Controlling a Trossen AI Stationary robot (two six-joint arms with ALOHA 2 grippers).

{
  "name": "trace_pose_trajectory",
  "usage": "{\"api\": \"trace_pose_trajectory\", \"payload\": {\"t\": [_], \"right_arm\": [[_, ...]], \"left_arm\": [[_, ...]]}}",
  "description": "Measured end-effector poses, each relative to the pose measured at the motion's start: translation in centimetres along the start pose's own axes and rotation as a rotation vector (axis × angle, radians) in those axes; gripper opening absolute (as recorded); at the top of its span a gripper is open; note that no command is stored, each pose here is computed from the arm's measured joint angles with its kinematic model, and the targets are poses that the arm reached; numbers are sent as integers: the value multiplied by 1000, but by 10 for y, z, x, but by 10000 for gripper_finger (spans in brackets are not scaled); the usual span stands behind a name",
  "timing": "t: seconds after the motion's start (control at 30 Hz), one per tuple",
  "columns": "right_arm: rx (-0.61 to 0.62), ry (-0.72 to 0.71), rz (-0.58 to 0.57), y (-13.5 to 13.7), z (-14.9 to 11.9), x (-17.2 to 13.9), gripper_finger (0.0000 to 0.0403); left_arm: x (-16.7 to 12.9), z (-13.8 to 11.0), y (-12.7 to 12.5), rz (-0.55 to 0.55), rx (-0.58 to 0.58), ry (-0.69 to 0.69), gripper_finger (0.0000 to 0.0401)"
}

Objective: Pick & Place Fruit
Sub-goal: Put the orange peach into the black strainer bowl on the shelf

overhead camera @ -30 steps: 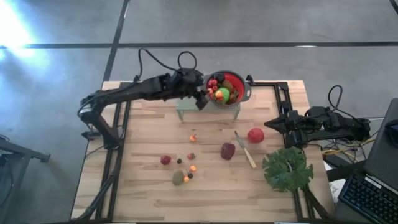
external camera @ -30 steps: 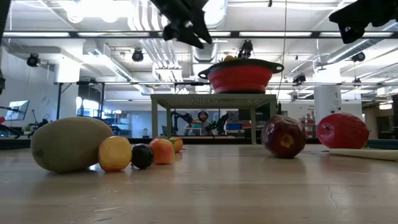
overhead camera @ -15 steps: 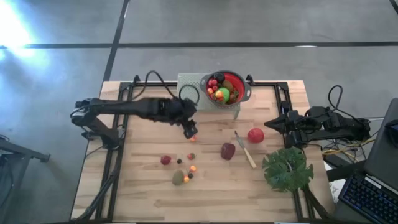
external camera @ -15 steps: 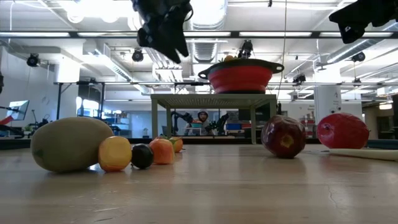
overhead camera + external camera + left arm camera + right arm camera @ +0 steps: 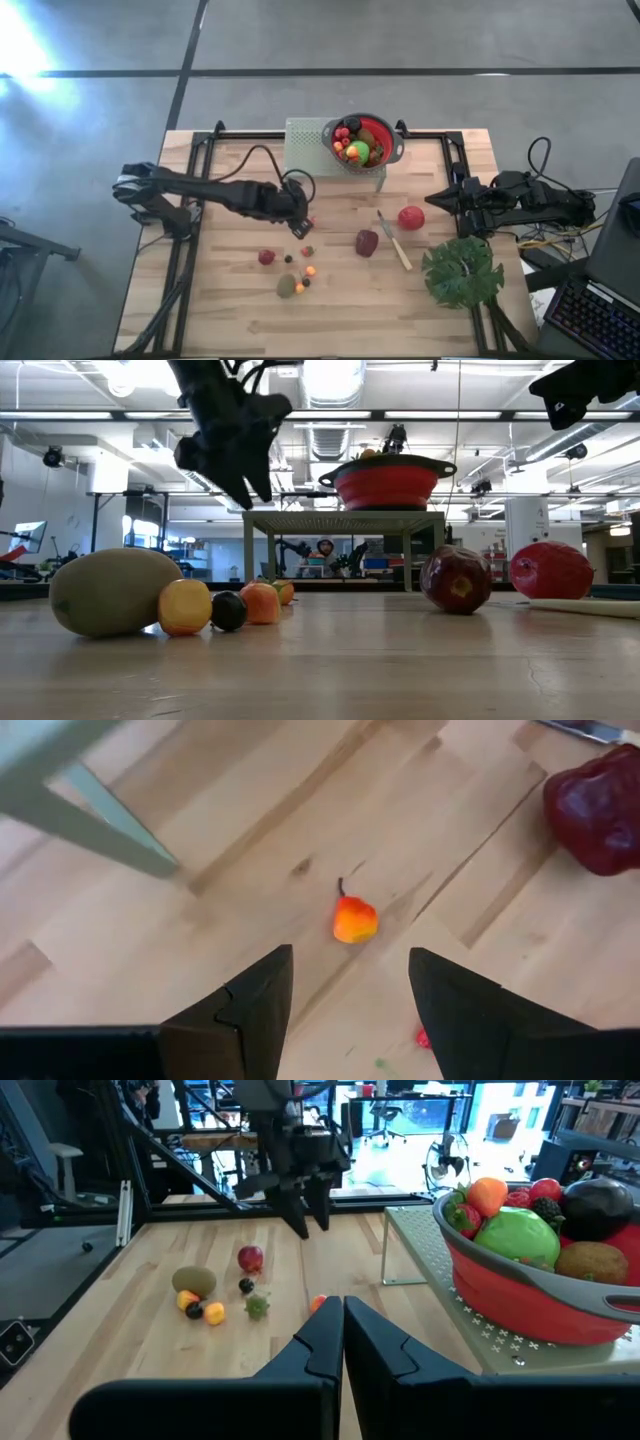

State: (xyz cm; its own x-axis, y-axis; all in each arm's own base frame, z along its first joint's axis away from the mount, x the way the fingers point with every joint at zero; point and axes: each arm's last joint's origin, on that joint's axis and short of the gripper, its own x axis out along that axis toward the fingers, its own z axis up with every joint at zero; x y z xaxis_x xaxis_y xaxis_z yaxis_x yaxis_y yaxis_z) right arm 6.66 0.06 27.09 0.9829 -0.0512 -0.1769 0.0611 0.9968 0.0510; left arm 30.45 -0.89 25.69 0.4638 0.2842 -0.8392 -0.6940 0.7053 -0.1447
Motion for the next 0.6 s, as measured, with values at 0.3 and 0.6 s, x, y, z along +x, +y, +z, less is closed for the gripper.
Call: {"api": "trace_pose_trajectory", "payload": {"t": [0.3,0.6], "right_arm": [[0,0,0,0,0,0,8],[0,0,0,0,0,0,8]], "left_arm": [[23,-15,4,-43,-49,-36,206],[40,-24,4,-61,-41,-53,206]]}}
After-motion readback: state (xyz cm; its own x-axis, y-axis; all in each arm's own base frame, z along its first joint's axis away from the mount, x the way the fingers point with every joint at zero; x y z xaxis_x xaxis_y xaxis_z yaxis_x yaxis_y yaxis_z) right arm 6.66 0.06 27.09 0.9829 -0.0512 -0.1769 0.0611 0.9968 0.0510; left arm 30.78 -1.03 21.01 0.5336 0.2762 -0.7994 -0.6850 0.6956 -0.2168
